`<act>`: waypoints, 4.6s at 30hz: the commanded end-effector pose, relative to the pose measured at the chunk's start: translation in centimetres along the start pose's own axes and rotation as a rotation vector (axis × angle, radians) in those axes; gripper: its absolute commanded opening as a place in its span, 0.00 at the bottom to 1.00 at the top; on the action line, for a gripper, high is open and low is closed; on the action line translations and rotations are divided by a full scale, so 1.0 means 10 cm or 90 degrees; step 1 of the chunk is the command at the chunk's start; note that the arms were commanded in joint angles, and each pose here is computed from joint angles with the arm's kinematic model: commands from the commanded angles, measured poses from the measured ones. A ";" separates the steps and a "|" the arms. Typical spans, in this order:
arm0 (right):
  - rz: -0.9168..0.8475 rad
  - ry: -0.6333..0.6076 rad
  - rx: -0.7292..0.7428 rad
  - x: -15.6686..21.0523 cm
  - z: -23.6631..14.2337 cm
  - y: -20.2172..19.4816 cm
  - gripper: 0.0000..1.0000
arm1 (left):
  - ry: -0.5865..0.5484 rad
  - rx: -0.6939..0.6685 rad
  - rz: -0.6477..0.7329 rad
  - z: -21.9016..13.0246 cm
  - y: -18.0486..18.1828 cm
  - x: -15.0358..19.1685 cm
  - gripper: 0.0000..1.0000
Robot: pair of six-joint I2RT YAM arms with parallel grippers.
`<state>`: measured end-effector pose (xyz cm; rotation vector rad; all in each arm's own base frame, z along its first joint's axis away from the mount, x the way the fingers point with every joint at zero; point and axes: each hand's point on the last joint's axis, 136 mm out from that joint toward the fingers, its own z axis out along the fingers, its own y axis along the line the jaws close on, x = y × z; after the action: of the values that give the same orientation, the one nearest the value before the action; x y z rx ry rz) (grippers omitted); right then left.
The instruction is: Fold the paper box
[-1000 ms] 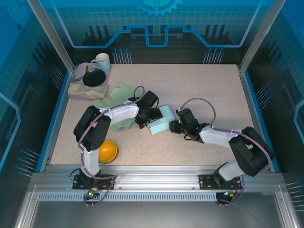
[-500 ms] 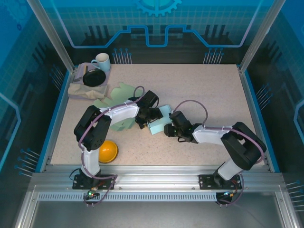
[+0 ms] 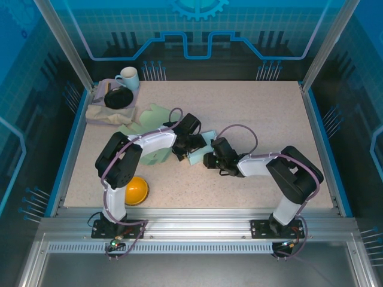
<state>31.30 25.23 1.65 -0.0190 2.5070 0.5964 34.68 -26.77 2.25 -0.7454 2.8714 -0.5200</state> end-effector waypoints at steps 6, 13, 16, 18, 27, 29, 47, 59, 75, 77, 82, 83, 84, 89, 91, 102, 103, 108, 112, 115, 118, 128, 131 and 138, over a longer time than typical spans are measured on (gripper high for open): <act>0.062 -0.080 -0.049 -0.42 0.00 0.19 0.24 | 0.153 -0.228 0.015 0.38 0.98 0.81 0.88; 0.097 -0.027 0.030 -0.36 -0.19 -0.43 0.24 | 0.110 -0.163 0.054 -0.02 0.51 0.62 0.89; 0.121 -0.009 0.038 -0.32 -0.25 -0.65 0.24 | 0.079 -0.101 0.084 -0.28 0.18 0.48 0.89; 0.125 -0.006 0.042 -0.34 -0.31 -0.73 0.24 | 0.057 -0.070 0.112 -0.46 0.00 0.38 0.89; 0.130 0.067 0.068 -0.41 -0.69 -0.96 0.02 | -0.019 0.057 0.227 -1.04 -0.31 -0.23 0.90; 0.153 0.082 0.048 -0.38 -0.72 -0.94 0.00 | -0.022 0.099 0.273 -1.03 -0.40 -0.36 0.90; 0.282 0.107 -0.054 -0.36 -0.36 -0.83 0.00 | 0.047 0.232 0.435 -0.21 -1.01 -0.63 0.80; 0.294 0.108 -0.065 -0.41 -0.16 -0.89 0.00 | 0.098 0.217 0.445 0.10 -0.94 -0.33 0.80; 0.282 0.108 -0.109 -0.46 -0.01 -0.85 0.00 | 0.255 0.307 0.456 0.29 -1.15 0.88 0.77; 0.281 0.109 -0.111 -0.45 0.00 -0.85 0.00 | 0.275 0.324 0.461 0.27 -1.21 1.06 0.75; 0.289 0.106 -0.107 -0.44 -0.01 -0.89 0.00 | 0.289 0.334 0.452 0.22 -1.27 1.22 0.75; 0.293 0.103 -0.104 -0.45 -0.02 -0.91 0.00 | 0.278 0.328 0.449 0.21 -1.27 1.17 0.75; 0.298 0.101 -0.100 -0.45 -0.04 -0.93 0.00 | 0.261 0.314 0.443 0.20 -1.24 1.08 0.75; 0.300 0.081 -0.078 -0.55 -0.19 -0.98 0.00 | 0.144 0.235 0.363 0.07 -1.03 0.30 0.76; 0.284 0.078 -0.069 -0.60 -0.25 -0.98 0.00 | 0.103 0.227 0.340 -0.04 -0.96 0.05 0.77; 0.261 0.110 0.062 -0.45 -0.68 -1.18 0.00 | 0.005 0.166 0.240 -0.47 -0.36 -0.45 0.83; 0.257 0.118 0.058 -0.39 -0.71 -1.16 0.00 | 0.007 0.164 0.237 -0.50 -0.30 -0.41 0.83; 0.232 0.168 0.001 0.02 -0.82 -0.93 0.00 | 0.053 0.190 0.228 -0.43 -0.09 -0.02 0.83; 0.214 0.175 -0.030 0.25 -0.88 -0.70 0.00 | 0.068 0.198 0.235 -0.41 -0.06 0.18 0.83; 0.210 0.168 -0.037 0.36 -0.87 -0.59 0.00 | 0.073 0.203 0.242 -0.41 -0.10 0.28 0.83; 0.204 0.168 -0.044 0.45 -0.82 -0.48 0.00 | 0.079 0.205 0.246 -0.39 -0.14 0.36 0.82; 0.209 0.169 -0.058 0.58 -0.64 -0.35 0.00 | 0.097 0.185 0.248 -0.33 -0.12 0.60 0.82; 0.216 0.176 -0.051 0.64 -0.61 -0.39 0.00 | 0.099 0.178 0.247 -0.31 -0.10 0.63 0.82; 0.221 0.191 -0.046 0.74 -0.63 -0.39 0.00 | 0.096 0.159 0.246 -0.30 -0.06 0.66 0.82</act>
<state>23.06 19.87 1.37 0.3141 2.7796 0.8943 29.43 -29.88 4.62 -0.0908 2.8862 -0.8980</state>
